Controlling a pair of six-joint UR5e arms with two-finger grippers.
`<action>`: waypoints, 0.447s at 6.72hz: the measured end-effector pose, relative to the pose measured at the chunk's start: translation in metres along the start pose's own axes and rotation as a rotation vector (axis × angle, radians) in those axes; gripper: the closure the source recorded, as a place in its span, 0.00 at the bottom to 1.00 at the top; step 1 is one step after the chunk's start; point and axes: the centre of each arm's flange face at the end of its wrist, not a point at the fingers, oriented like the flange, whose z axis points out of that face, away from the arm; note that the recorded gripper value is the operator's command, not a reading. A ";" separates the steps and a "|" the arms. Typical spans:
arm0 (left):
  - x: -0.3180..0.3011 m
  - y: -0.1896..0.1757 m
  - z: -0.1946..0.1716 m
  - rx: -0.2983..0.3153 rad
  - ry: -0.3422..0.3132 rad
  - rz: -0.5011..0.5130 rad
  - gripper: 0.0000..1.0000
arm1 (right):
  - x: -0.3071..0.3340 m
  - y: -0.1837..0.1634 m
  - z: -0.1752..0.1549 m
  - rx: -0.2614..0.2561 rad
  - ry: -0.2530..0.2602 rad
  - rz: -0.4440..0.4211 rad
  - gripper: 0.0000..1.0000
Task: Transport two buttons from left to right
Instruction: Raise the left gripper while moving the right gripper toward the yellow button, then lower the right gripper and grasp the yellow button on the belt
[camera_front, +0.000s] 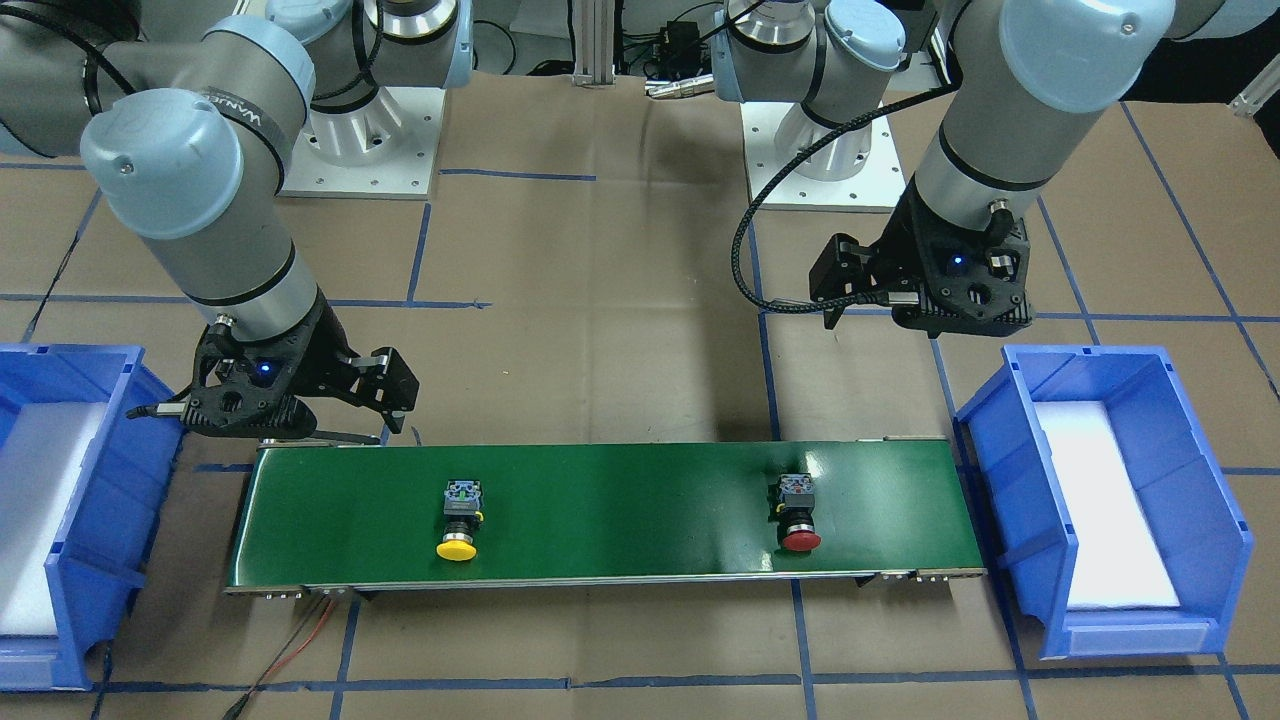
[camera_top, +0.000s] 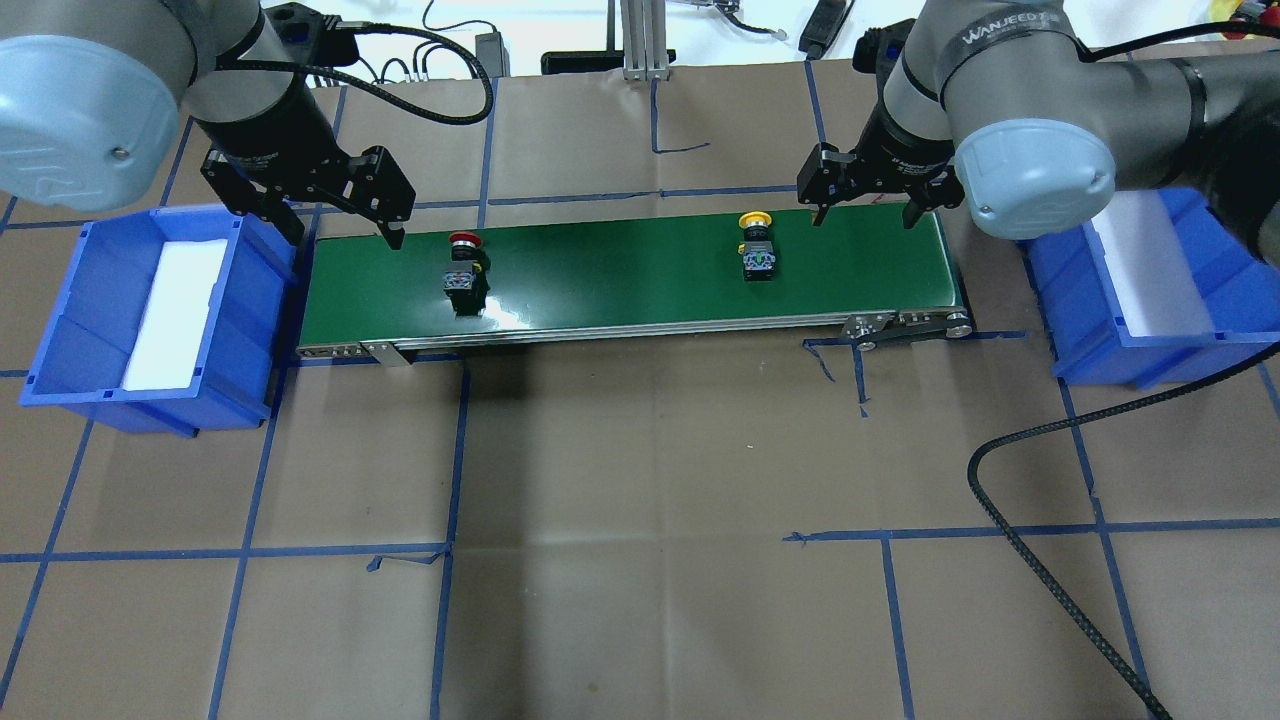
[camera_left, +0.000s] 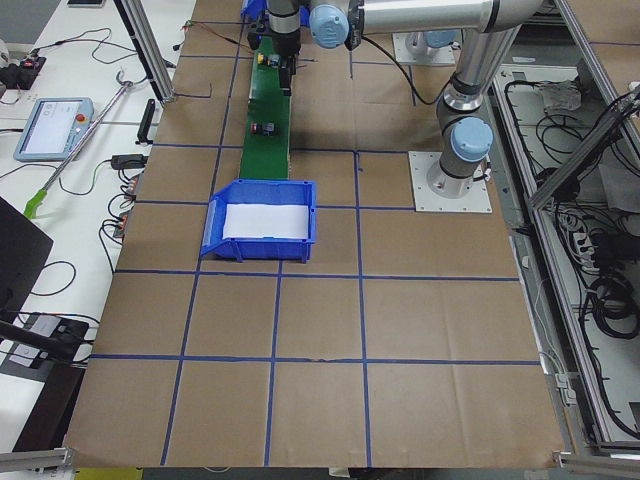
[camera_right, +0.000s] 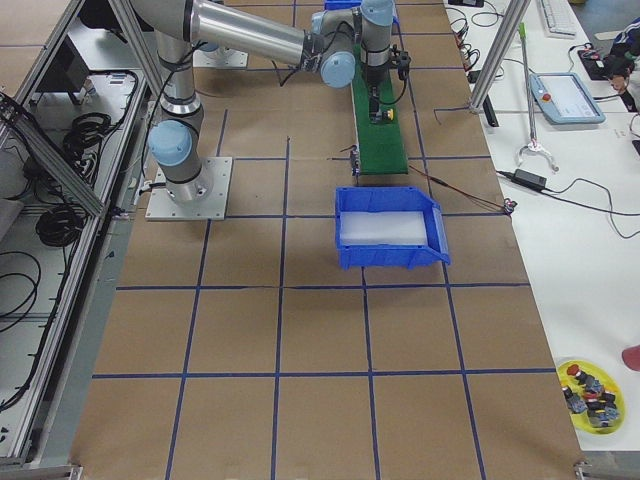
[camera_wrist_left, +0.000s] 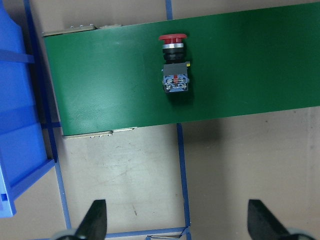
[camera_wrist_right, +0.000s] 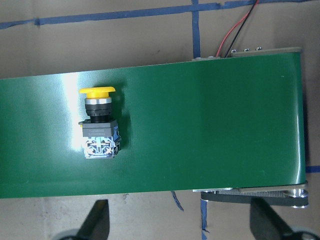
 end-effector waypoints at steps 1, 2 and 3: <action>0.000 0.000 -0.001 0.002 0.000 -0.005 0.00 | 0.000 -0.003 0.008 -0.008 -0.001 0.002 0.00; 0.000 0.000 -0.002 0.003 0.000 -0.011 0.00 | 0.000 -0.007 0.018 -0.011 -0.001 0.003 0.00; 0.000 -0.001 -0.002 0.004 0.000 -0.014 0.00 | 0.000 -0.012 0.028 -0.012 -0.002 0.003 0.00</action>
